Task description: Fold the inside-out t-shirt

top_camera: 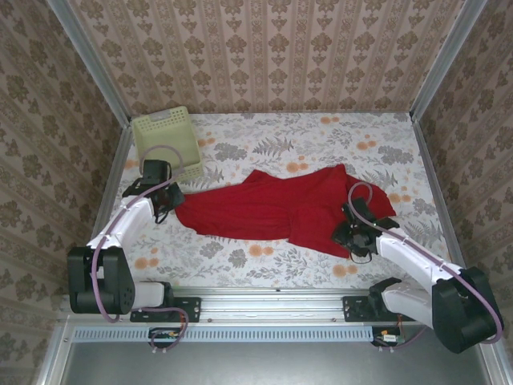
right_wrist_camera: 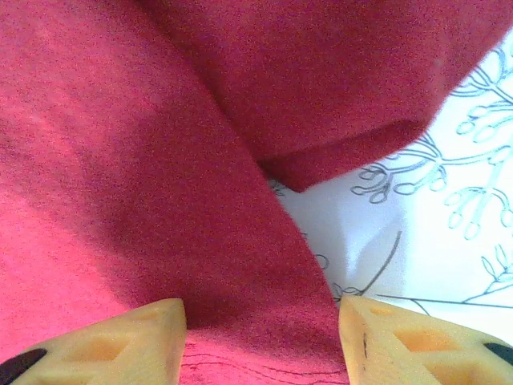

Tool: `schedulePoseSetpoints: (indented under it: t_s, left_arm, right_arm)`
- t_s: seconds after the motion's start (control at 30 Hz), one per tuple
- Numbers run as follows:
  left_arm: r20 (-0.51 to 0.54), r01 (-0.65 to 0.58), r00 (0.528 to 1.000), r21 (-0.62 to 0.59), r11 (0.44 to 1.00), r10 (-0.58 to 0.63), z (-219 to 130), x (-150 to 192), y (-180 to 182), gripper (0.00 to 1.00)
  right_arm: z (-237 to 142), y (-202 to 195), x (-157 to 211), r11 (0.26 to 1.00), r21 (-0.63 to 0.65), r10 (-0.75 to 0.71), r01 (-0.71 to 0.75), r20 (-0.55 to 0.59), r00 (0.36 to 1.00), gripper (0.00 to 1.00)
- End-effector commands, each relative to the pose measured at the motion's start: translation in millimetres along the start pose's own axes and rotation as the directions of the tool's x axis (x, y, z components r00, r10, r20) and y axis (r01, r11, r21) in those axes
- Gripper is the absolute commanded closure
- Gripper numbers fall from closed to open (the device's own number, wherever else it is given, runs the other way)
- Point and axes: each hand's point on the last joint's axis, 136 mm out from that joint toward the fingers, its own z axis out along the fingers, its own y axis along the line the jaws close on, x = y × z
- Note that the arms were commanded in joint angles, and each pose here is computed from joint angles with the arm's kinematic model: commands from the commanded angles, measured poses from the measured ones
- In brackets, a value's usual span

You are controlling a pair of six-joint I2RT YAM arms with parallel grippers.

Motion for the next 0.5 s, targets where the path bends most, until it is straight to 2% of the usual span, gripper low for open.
schedulePoseSetpoints:
  t_s: [0.0,0.17,0.47]
  left_arm:
    - [0.027,0.022,0.999,0.002,1.000,-0.022,-6,-4,3,1.00]
    - [0.025,0.022,0.999,0.005,1.000,-0.022,-6,-4,3,1.00]
    - [0.028,0.029,0.999,0.017,0.999,-0.029,-7,-4,1,1.00]
  right_arm:
    - [-3,-22,3,0.994,0.092,0.048,-0.052,0.042,0.998,0.43]
    - [-4,-25,10,0.994,0.089,0.063,-0.067,0.042,0.997,0.41]
    - [-3,-15,17,0.997,0.078,0.016,-0.018,0.024,1.000,0.46]
